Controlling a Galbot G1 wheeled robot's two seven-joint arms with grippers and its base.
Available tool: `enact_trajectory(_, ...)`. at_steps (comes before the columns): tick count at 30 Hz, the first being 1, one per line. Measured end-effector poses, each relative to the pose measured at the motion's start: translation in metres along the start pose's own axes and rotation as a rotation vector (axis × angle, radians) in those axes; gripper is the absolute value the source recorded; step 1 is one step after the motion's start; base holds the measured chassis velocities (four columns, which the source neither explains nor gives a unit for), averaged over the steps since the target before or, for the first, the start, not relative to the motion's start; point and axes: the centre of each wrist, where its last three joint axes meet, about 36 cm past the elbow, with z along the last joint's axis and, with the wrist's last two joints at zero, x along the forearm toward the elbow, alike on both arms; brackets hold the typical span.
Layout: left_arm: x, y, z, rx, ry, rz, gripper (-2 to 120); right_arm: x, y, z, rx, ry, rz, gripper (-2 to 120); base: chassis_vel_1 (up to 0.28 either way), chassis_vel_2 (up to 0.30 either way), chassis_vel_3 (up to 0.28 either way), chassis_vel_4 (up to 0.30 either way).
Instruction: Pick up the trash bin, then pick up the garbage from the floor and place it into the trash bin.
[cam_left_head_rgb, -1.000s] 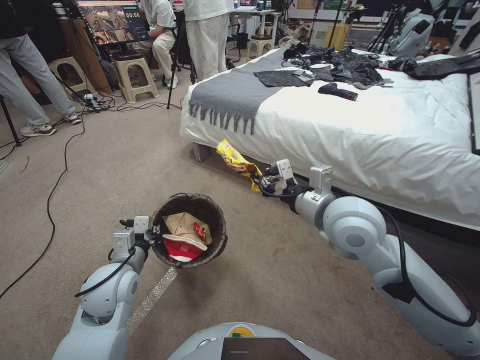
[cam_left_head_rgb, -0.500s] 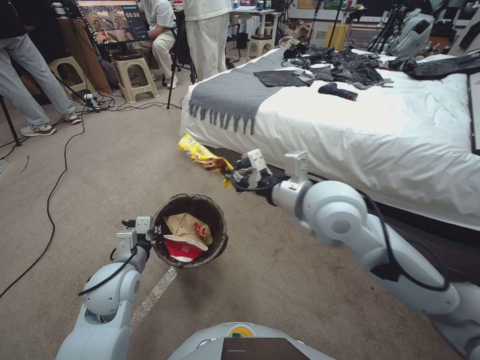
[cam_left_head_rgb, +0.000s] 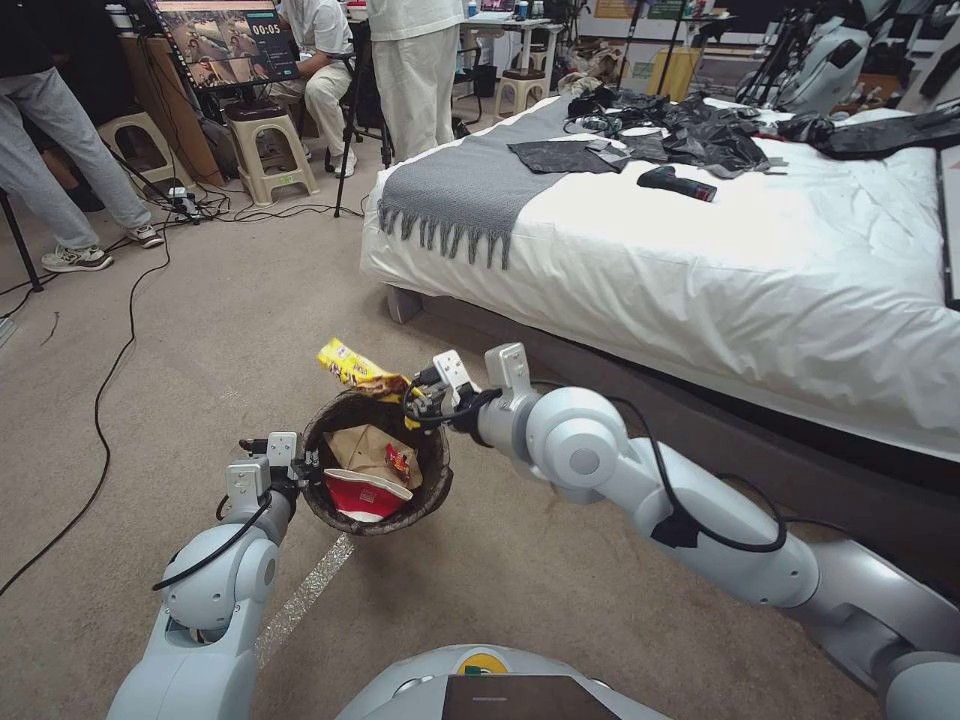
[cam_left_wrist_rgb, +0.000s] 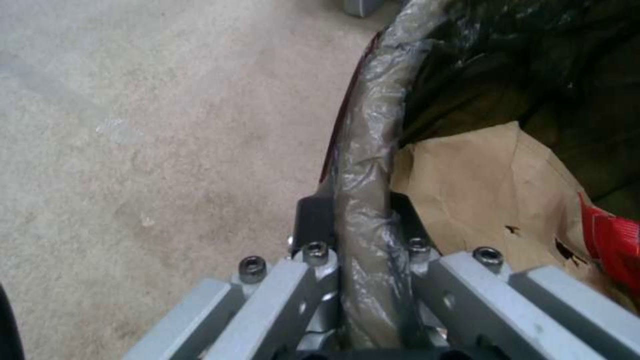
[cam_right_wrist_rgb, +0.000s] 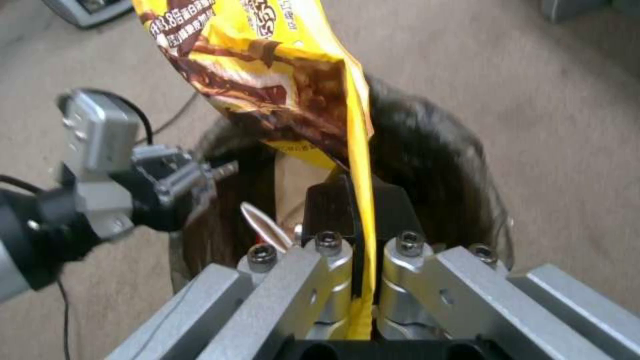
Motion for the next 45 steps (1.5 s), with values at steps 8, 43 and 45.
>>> enact_trajectory(8,-0.002,-0.001,0.0,0.003,0.002,0.003,3,-0.03,0.001,0.017,-0.033,0.054,0.015,0,0.0,0.0,0.0,0.0)
enact_trajectory(43,-0.008,0.004,0.004,0.015,0.017,-0.004,3,-0.093,0.01,0.03,-0.055,0.109,0.051,50,0.0,0.0,0.0,0.0)
enact_trajectory(45,-0.008,0.004,0.004,0.016,0.017,-0.004,3,-0.092,0.01,0.028,-0.054,0.107,0.05,55,0.0,0.0,0.0,0.0)
